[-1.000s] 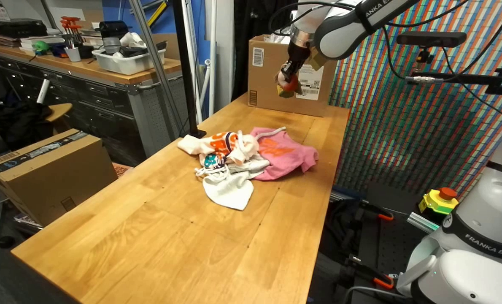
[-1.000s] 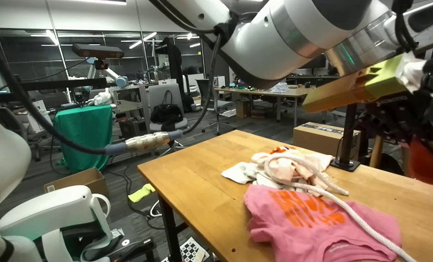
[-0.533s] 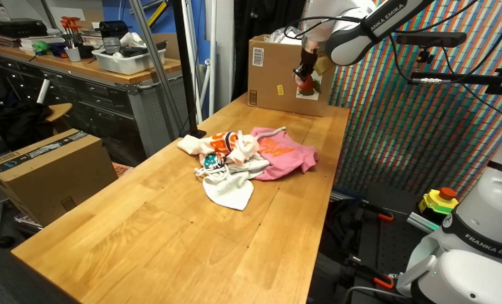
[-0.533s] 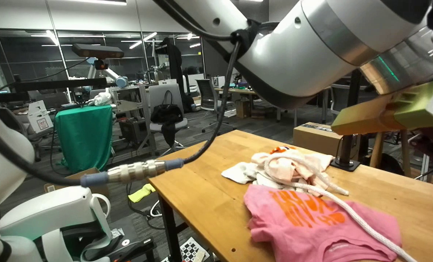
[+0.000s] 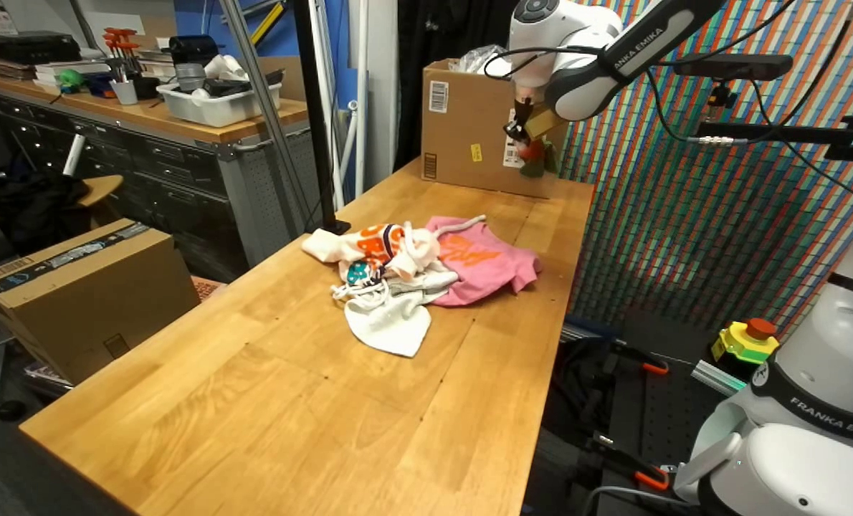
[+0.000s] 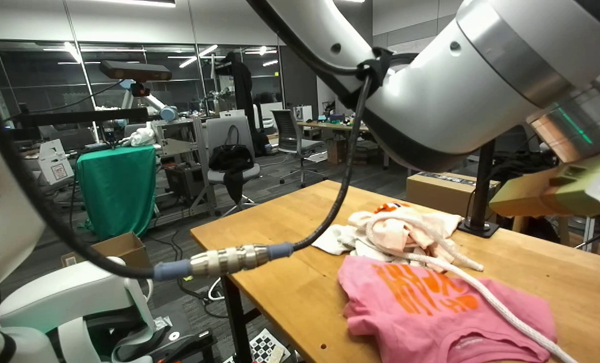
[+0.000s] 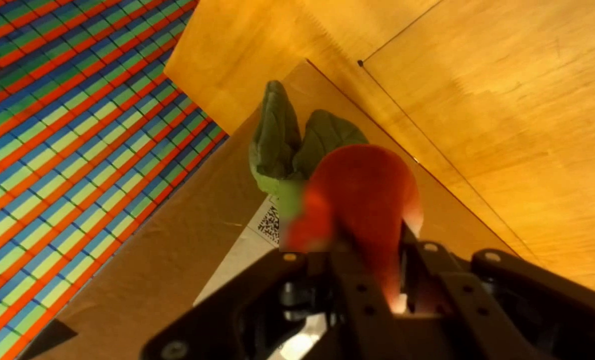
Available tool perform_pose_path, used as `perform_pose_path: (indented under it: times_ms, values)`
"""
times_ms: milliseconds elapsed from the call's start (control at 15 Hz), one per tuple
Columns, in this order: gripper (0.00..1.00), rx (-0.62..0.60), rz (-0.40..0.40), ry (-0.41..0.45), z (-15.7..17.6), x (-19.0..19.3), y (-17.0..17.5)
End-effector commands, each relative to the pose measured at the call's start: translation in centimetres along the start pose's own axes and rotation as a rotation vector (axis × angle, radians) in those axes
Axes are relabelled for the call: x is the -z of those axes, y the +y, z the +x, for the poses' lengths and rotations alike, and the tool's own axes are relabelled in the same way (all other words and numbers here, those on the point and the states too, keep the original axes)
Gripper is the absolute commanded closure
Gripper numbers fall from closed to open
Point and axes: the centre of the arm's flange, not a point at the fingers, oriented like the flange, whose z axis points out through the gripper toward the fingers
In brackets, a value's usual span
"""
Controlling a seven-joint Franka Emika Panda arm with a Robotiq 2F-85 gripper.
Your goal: Pick up the objects and put them around the table.
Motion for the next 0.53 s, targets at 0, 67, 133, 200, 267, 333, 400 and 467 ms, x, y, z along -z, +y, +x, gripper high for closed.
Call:
perform_pose_path:
  times_ms: [0, 67, 133, 200, 267, 333, 400, 467]
  values:
    - [0.48, -0.036, -0.068, -0.012, 1.06, -0.77, -0.19]
    - [0.41, -0.037, -0.078, -0.019, 1.04, -0.86, -0.22]
    - [0.32, -0.037, -0.085, -0.025, 1.05, -0.95, -0.25]
    - [0.25, -0.031, -0.088, -0.032, 0.99, -0.98, -0.28]
    - [0.16, -0.030, -0.091, -0.035, 1.01, -0.89, -0.38]
    - [0.10, -0.027, -0.094, -0.037, 1.03, -0.81, -0.42]
    - [0.03, -0.022, -0.086, -0.038, 0.89, -0.51, -0.61]
    - [0.00, -0.011, -0.080, -0.036, 0.69, -0.12, -0.90]
